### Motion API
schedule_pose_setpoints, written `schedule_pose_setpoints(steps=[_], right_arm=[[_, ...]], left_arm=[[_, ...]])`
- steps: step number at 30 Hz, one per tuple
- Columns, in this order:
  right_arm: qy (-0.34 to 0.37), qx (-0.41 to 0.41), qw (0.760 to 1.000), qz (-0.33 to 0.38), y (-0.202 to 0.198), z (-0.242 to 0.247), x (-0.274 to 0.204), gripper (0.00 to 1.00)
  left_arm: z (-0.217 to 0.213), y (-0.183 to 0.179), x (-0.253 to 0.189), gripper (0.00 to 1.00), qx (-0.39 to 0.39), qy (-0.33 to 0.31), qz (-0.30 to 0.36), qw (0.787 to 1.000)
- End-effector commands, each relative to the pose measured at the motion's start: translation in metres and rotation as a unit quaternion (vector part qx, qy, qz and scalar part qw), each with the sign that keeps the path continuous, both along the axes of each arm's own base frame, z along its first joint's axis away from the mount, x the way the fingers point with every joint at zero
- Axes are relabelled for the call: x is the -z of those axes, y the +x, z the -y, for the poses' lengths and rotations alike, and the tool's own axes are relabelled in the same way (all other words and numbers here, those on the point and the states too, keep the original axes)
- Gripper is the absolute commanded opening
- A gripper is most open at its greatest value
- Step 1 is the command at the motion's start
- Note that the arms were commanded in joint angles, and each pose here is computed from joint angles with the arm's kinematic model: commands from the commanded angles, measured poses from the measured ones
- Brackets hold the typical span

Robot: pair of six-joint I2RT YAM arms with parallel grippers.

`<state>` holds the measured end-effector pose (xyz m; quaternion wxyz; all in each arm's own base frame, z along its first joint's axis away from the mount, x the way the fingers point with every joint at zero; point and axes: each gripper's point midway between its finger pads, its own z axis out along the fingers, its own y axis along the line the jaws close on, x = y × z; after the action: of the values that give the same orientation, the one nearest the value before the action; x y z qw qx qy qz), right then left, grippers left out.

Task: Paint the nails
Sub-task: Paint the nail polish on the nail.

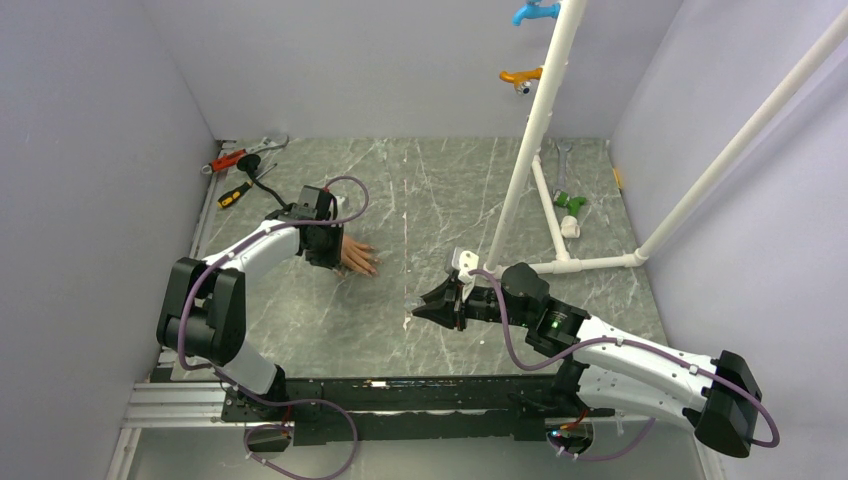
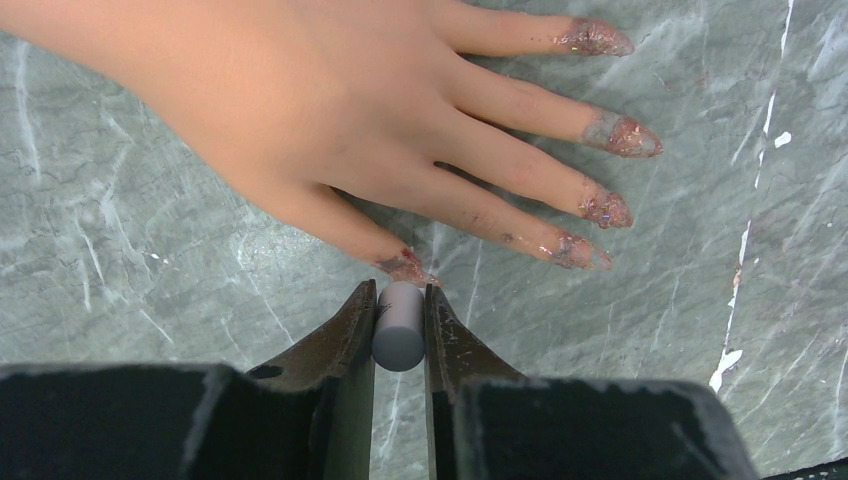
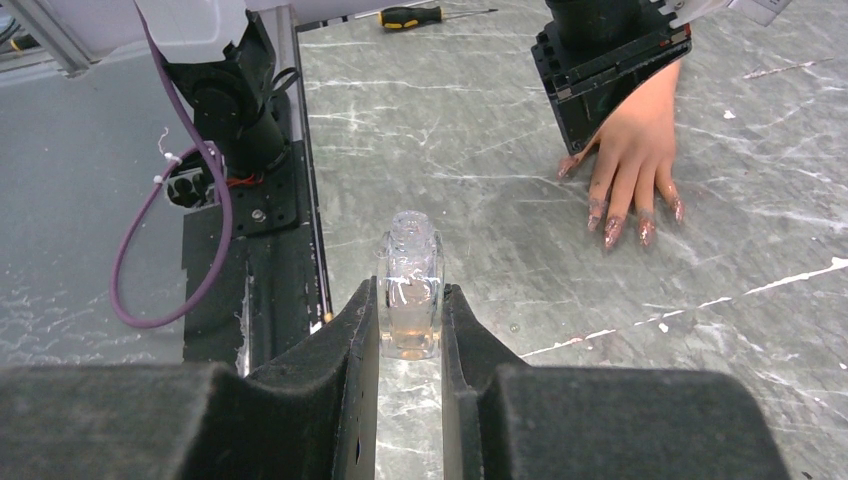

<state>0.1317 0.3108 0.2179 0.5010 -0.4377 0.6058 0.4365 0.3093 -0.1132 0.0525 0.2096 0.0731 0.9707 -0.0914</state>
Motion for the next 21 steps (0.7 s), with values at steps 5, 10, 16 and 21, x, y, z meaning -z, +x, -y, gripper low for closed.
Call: schedule_pose_setpoints(steps=[5,10,16,21], right_arm=[[0.043,-0.006,0.999,0.027,0.001,-0.004,-0.032,0.0],[0.041,-0.001,0.999,0.028,0.002,-0.003,-0.032,0.0],[0.041,-0.003,0.999,0.028,0.002,-0.003,-0.032,0.0],[0.04,-0.003,0.999,0.027,0.002,-0.004,-0.031,0.0]], left_arm=[[0.012,0.012,-0.016,0.0,0.006,-0.024,0.022,0.999],[0.021,0.005,-0.014,0.0,0.022,-0.022,0.017,0.999],[0.022,0.004,-0.012,0.0,0.023,-0.024,0.01,0.999],[0.02,0.005,-0.014,0.0,0.021,-0.017,0.015,1.0]])
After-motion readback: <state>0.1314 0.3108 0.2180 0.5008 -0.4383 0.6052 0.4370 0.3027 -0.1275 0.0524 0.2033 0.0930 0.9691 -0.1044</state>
